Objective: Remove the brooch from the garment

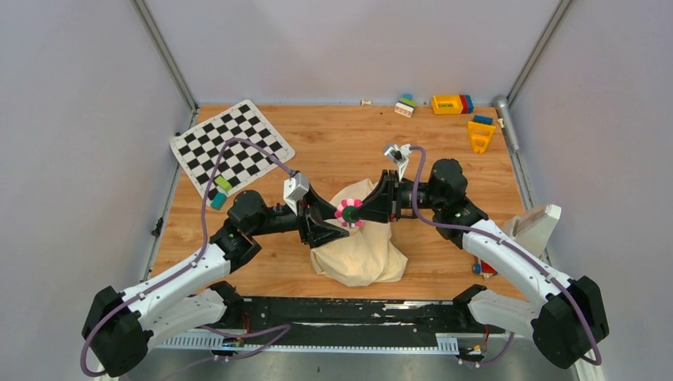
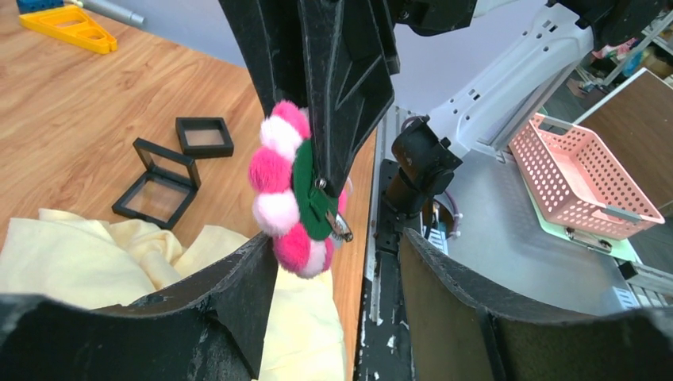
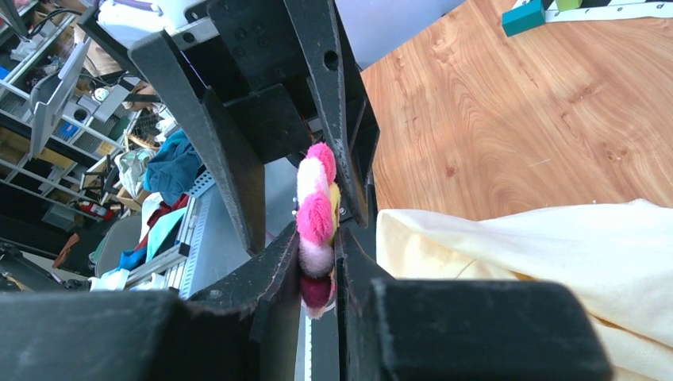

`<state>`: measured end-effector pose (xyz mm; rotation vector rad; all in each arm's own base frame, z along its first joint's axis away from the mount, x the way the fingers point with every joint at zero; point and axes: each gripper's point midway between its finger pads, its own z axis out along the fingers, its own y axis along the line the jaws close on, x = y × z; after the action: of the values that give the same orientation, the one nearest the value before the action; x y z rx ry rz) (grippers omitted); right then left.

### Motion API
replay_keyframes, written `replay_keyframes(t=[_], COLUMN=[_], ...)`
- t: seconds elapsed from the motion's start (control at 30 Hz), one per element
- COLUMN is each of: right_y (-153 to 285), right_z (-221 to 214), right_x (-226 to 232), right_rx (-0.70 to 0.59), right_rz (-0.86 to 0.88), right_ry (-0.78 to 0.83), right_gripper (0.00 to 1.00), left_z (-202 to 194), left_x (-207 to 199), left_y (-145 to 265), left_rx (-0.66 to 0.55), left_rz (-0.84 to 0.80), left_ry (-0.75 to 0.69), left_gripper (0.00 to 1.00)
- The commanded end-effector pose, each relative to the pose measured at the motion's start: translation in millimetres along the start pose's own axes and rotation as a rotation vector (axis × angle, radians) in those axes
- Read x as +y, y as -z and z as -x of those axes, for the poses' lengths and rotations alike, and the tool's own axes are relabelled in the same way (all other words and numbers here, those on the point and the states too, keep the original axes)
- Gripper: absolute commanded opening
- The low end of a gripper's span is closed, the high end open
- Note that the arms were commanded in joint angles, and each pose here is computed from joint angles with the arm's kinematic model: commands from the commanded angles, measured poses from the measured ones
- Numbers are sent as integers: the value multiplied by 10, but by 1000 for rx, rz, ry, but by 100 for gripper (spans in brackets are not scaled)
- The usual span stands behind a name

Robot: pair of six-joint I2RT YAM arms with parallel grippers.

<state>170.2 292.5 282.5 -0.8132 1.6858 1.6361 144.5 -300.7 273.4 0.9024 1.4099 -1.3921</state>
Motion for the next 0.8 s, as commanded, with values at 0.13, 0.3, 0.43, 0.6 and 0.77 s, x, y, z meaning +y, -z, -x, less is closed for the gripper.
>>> replay_keyframes(t=[0.13, 0.3, 0.43, 0.6, 0.77], right_y=[21, 21, 23, 18, 20], right_z=[136, 132, 132, 135, 127], right_x=[124, 119, 104, 83, 95], right_rx=[-46, -48, -56, -60, -56], right_rz=[36, 34, 24, 19, 25], right_ry=[43, 45, 46, 46, 46], right_gripper=[0, 0, 0, 0, 0], left_z=[132, 217, 242, 266, 260], left_x=[64, 75, 65, 50, 63], left_y=[17, 30, 14, -13, -50], left_rx=[-141, -251, -273, -297, -293], left_rz=[42, 39, 22, -5, -16], left_ry=[-8, 26, 45, 71, 79], left_gripper=[54, 55, 56, 53, 45])
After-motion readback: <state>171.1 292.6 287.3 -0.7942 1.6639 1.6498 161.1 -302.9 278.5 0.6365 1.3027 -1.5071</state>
